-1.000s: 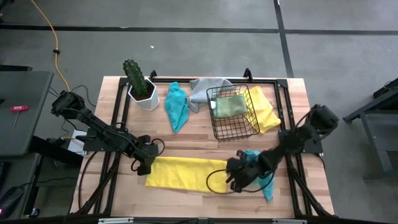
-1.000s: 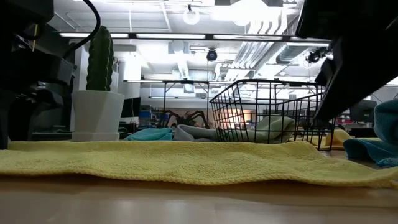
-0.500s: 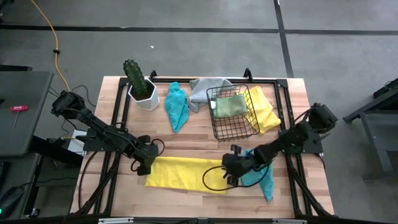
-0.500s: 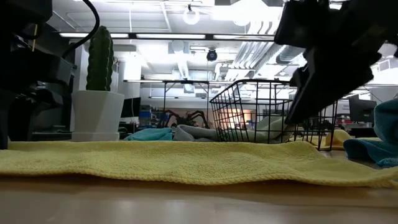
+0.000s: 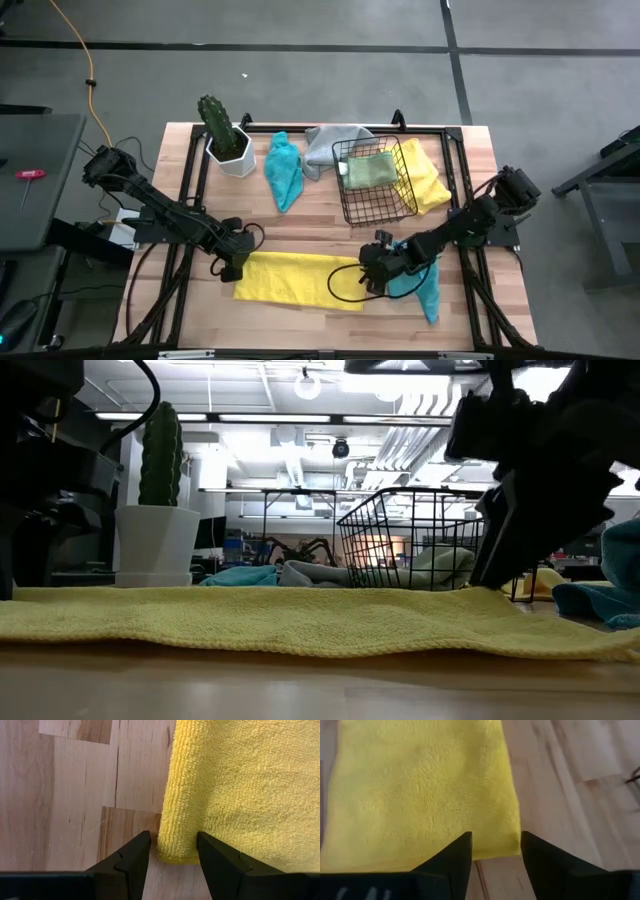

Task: Fold microfiber towels
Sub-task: Fold the bottom yellow microfiber towel

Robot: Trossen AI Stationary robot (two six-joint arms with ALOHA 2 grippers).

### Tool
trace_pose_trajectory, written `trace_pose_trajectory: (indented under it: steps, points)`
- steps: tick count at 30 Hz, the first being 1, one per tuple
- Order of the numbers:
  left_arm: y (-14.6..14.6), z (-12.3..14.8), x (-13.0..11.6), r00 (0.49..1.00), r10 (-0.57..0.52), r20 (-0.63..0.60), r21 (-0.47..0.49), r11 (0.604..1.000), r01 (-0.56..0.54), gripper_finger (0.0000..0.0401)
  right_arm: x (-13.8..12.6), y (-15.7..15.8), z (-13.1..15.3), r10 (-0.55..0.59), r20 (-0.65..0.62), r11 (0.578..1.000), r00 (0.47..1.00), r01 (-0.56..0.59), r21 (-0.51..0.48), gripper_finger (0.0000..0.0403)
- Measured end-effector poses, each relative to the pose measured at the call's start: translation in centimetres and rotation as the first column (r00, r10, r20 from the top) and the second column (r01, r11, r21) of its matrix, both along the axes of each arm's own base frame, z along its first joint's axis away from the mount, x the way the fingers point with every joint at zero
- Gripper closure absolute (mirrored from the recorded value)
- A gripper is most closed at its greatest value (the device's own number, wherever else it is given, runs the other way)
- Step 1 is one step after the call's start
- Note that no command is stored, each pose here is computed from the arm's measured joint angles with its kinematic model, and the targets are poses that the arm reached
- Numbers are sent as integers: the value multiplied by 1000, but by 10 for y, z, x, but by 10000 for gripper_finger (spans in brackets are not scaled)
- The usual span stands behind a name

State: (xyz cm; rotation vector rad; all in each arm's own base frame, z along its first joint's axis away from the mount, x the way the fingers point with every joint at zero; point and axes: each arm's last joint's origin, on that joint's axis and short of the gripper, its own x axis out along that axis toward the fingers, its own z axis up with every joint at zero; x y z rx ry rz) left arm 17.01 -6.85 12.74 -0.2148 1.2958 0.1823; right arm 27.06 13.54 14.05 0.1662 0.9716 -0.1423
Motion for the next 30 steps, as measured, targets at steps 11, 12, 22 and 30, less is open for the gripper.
trace_pose_trajectory:
  steps: [11, 12, 22, 30]
  points:
    - [0, 0, 0, 1000, 1, 1, 2, 1000, -1, 243, 8, -5, -18, -60, -45, 998, 997, 61, 18, 270]
    - [0, 0, 0, 1000, 0, 1, 2, 1000, 0, 243, 8, -6, -19, -59, -46, 998, 997, 60, 17, 275]
    - [1, 1, -1, 1000, -13, -2, 16, 1000, 13, 337, 7, -5, -19, -61, -50, 998, 997, 62, 19, 390]
    - [2, 23, -3, 999, 0, 39, 31, 1000, -1, 390, 5, -3, -10, -49, -29, 999, 998, 50, 12, 398]
